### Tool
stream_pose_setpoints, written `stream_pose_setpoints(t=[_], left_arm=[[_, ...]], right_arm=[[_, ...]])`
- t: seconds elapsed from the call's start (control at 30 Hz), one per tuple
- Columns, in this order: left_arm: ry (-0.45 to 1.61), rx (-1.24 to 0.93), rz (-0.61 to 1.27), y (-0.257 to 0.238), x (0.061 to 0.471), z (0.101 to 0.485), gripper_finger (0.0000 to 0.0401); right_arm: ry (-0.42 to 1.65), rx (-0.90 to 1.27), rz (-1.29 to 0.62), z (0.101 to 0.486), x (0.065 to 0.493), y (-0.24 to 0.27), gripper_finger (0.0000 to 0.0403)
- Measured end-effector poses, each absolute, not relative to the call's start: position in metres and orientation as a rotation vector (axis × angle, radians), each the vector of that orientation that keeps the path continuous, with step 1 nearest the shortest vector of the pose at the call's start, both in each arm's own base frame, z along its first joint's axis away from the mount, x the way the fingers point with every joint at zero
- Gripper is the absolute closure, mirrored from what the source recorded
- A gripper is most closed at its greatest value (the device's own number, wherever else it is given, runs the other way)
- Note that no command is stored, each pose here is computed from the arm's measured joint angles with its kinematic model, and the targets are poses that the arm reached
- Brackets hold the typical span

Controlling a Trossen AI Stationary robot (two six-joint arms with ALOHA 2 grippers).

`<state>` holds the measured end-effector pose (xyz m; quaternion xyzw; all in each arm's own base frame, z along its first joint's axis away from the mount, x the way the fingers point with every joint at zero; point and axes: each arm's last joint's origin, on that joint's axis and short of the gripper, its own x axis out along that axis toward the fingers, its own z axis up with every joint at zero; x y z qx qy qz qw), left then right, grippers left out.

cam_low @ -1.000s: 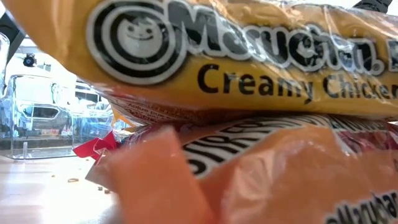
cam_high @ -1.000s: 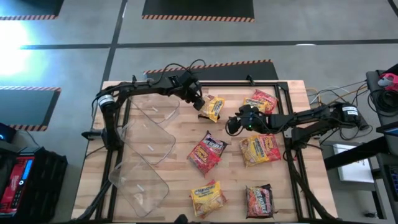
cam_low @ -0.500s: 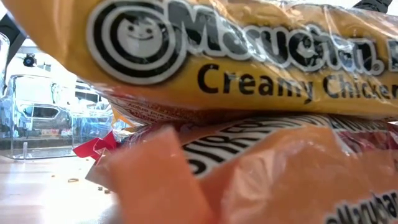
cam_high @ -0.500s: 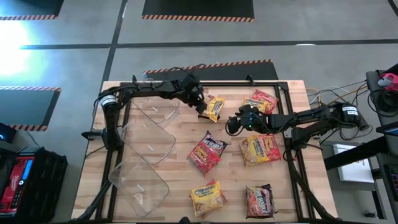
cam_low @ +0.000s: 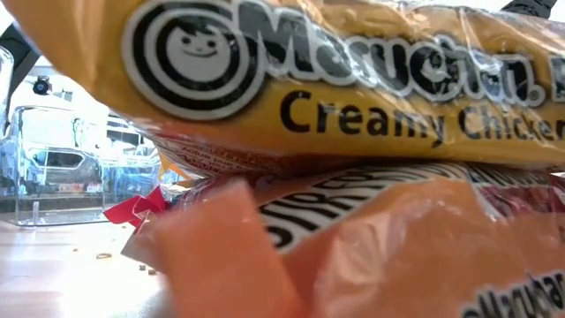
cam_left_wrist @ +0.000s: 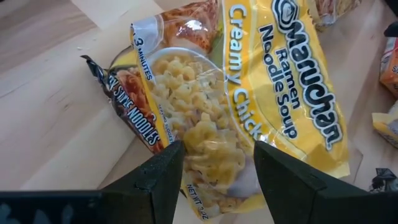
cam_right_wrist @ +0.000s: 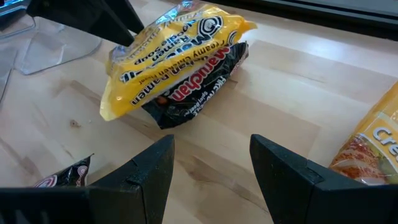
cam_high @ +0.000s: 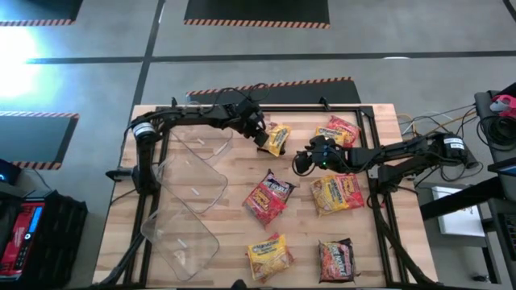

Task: Sort Maruchan noodles
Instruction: Put the yellow noodles pack into the top transparent bin

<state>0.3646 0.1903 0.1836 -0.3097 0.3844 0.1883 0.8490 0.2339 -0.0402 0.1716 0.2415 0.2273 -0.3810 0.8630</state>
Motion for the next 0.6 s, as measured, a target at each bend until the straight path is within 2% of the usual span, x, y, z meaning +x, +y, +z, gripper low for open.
stream_pose_setpoints(t=[0.6], left_arm=[[0.802, -0.614, 0.431, 0.1907, 0.3611, 0.1905, 0.0220]], right_arm=[[0.476, 0.507, -0.799, 0.1716, 0.2340, -0.0402, 0.0202]])
